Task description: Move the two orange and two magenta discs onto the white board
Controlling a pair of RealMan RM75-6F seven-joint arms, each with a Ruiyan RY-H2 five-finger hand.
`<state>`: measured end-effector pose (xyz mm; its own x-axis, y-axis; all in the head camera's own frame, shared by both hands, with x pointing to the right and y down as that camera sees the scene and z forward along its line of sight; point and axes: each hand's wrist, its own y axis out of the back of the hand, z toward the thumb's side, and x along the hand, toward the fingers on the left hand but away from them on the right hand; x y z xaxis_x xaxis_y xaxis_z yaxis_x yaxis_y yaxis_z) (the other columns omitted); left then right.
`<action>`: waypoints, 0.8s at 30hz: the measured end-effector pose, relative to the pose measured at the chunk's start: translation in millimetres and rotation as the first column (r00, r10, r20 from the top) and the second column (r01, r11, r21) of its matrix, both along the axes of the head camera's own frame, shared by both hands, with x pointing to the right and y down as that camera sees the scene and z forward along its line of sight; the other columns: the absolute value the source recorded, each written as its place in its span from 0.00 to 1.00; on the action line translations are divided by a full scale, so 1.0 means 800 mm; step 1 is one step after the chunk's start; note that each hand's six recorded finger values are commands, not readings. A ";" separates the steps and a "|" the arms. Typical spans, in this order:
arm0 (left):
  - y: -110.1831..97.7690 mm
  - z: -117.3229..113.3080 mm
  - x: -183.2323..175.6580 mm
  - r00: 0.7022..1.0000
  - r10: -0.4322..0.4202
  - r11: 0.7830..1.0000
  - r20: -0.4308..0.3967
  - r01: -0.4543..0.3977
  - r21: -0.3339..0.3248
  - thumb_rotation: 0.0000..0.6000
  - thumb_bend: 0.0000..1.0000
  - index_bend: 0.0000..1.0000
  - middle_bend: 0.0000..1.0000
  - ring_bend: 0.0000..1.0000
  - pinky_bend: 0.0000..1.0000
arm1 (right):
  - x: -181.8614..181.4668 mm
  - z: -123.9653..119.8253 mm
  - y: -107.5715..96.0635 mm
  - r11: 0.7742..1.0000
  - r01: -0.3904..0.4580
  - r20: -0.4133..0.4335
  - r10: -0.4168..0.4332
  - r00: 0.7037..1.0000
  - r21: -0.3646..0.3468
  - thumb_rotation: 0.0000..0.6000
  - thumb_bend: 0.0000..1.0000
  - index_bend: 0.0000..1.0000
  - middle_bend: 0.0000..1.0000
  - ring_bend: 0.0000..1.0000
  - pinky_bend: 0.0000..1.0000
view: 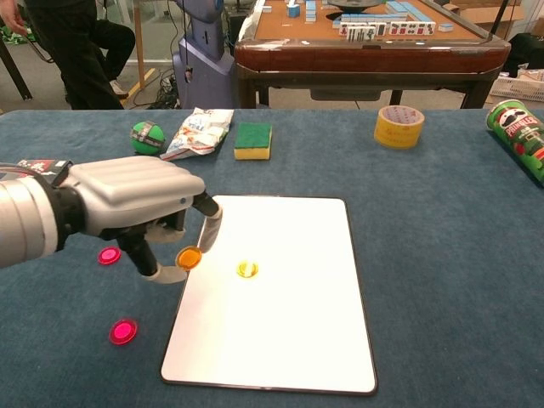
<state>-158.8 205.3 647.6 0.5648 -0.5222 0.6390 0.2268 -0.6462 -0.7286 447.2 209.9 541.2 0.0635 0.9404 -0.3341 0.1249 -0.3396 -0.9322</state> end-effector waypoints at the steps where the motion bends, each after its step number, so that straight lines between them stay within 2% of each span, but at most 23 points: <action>1: 0.000 0.000 0.007 1.000 0.006 1.000 -0.002 -0.006 0.001 1.00 0.32 0.64 1.00 1.00 1.00 | 0.001 -0.001 0.000 1.000 -0.002 0.001 0.002 1.000 0.002 1.00 0.00 0.13 0.26 0.26 0.38; 17: 0.002 -0.004 0.067 0.998 0.054 0.999 -0.031 -0.054 -0.003 1.00 0.32 0.61 1.00 1.00 1.00 | 0.027 -0.030 0.006 0.997 -0.063 0.002 0.063 0.998 0.041 1.00 0.00 0.13 0.26 0.26 0.38; 24: 0.003 -0.004 0.069 0.997 0.070 0.998 -0.017 -0.070 0.002 1.00 0.32 0.38 1.00 1.00 1.00 | 0.026 -0.028 0.007 0.998 -0.053 -0.001 0.053 0.999 0.019 1.00 0.00 0.13 0.26 0.26 0.38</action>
<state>-103.3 208.0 644.8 0.6110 -0.4815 0.6284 0.2591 -0.6284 -0.7334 468.0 215.7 518.6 0.0129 0.9485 -0.3167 0.1408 -0.3153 -0.9385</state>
